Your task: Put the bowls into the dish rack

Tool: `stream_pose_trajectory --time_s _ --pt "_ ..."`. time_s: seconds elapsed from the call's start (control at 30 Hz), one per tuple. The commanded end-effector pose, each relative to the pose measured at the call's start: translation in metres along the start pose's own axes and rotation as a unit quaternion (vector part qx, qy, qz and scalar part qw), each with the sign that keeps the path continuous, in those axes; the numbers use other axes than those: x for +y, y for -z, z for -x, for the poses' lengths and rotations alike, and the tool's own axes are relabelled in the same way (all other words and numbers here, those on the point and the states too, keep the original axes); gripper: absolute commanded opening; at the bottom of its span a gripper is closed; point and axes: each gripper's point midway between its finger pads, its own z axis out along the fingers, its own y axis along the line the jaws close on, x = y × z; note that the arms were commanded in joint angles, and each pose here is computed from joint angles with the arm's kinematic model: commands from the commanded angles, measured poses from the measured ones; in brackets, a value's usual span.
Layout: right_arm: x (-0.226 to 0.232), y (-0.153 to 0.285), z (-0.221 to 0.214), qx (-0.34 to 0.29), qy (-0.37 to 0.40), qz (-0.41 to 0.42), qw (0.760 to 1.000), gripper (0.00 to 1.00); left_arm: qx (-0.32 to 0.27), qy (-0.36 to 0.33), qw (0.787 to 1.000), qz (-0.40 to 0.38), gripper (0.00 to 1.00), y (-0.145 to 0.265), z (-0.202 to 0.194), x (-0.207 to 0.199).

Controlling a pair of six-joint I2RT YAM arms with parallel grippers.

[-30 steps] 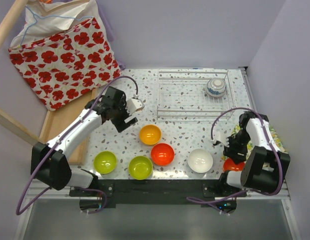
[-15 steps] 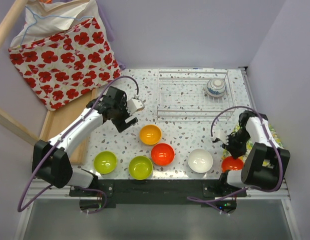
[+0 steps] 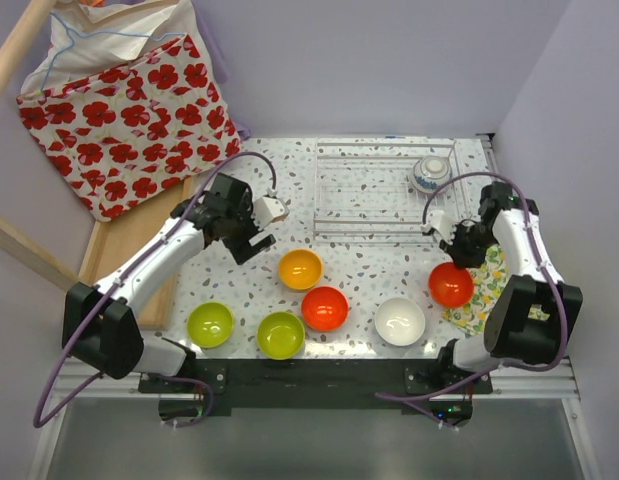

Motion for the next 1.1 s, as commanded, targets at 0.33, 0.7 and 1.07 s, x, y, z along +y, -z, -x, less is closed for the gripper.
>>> stream_pose_trajectory --time_s 0.33,0.7,1.07 --pt "-0.053 -0.031 0.057 -0.049 -0.081 -0.046 0.994 0.09 -0.017 0.008 1.000 0.018 0.93 0.005 -0.002 0.010" --pt "-0.011 0.017 0.057 -0.058 -0.014 -0.060 0.996 0.40 -0.043 0.016 0.999 0.019 0.94 0.012 0.011 0.014" --pt "0.079 -0.004 0.027 -0.058 0.153 0.029 0.986 0.45 -0.070 0.025 0.997 0.012 0.94 0.015 0.022 0.013"
